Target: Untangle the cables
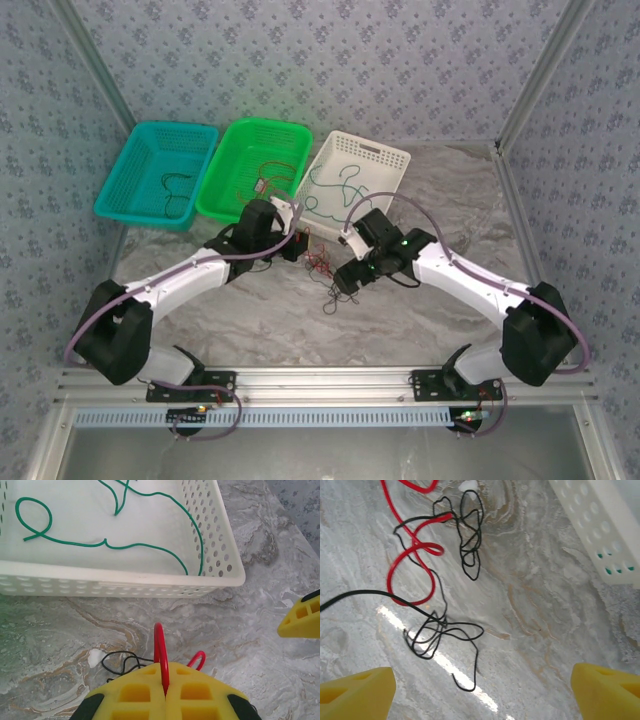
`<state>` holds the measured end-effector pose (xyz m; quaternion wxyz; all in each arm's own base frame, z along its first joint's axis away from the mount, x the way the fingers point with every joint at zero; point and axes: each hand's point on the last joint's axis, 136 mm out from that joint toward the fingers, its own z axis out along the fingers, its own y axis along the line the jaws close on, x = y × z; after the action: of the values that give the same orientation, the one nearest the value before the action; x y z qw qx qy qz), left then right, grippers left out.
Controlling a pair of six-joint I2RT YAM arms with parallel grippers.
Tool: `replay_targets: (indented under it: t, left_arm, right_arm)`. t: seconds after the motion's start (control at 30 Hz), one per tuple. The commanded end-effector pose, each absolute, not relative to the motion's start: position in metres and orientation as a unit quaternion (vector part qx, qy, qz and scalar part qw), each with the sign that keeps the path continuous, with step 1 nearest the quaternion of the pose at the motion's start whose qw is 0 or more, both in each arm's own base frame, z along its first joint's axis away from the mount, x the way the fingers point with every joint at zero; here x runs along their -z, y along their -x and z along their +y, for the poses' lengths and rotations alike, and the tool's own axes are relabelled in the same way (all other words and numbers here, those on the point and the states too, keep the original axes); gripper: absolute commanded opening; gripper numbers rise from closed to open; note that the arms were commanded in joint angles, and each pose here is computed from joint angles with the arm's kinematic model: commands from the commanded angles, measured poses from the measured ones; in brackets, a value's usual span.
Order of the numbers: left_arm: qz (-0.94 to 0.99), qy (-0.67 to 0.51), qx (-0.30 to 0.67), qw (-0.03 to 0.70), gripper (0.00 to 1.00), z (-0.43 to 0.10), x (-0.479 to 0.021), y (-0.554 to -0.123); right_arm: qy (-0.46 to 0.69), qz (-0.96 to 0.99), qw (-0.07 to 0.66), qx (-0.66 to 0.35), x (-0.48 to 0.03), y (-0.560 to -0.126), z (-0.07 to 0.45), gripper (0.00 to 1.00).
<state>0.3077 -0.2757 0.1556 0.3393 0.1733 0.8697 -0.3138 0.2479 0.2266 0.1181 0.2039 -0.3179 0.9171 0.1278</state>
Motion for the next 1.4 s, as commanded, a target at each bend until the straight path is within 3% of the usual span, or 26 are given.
replay_targets:
  t: [0.0, 0.1, 0.3, 0.5, 0.63, 0.73, 0.83, 1.13, 1.37]
  left_arm:
    - [0.865, -0.163, 0.319, 0.352, 0.00, -0.272, -0.168, -0.308]
    - [0.864, -0.166, 0.320, 0.351, 0.00, -0.273, -0.168, -0.308]
    - [0.866, -0.165, 0.323, 0.344, 0.00, -0.276, -0.166, -0.310]
    - [0.881, -0.142, 0.305, 0.333, 0.00, -0.269, -0.147, -0.312]
    - [0.899, -0.091, 0.257, 0.343, 0.00, -0.244, -0.131, -0.317]
    - [0.900, -0.052, 0.257, 0.348, 0.00, -0.227, -0.127, -0.320]
    - [0.884, -0.064, 0.309, 0.345, 0.00, -0.235, -0.137, -0.316]
    - [0.884, 0.007, 0.276, 0.378, 0.00, -0.201, -0.170, -0.331]
    - [0.886, 0.111, 0.243, 0.379, 0.00, -0.155, -0.179, -0.339]
  right_arm:
    - [0.255, 0.935, 0.230, -0.086, -0.121, -0.263, 0.200, 0.93]
    - [0.192, 0.945, 0.262, -0.037, -0.126, -0.277, 0.178, 0.93]
    - [0.212, 0.932, 0.266, -0.123, -0.136, -0.271, 0.202, 0.93]
    - [0.066, 0.930, 0.354, -0.079, -0.162, -0.298, 0.166, 0.94]
    - [0.088, 0.912, 0.387, -0.102, -0.185, -0.296, 0.165, 0.95]
    - [0.206, 0.899, 0.348, -0.166, -0.184, -0.272, 0.191, 0.95]
    - [0.250, 0.915, 0.277, -0.150, -0.161, -0.255, 0.190, 0.93]
    - [0.222, 0.934, 0.257, -0.108, -0.135, -0.265, 0.182, 0.93]
    - [0.236, 0.965, 0.114, -0.020, -0.083, -0.247, 0.160, 0.92]
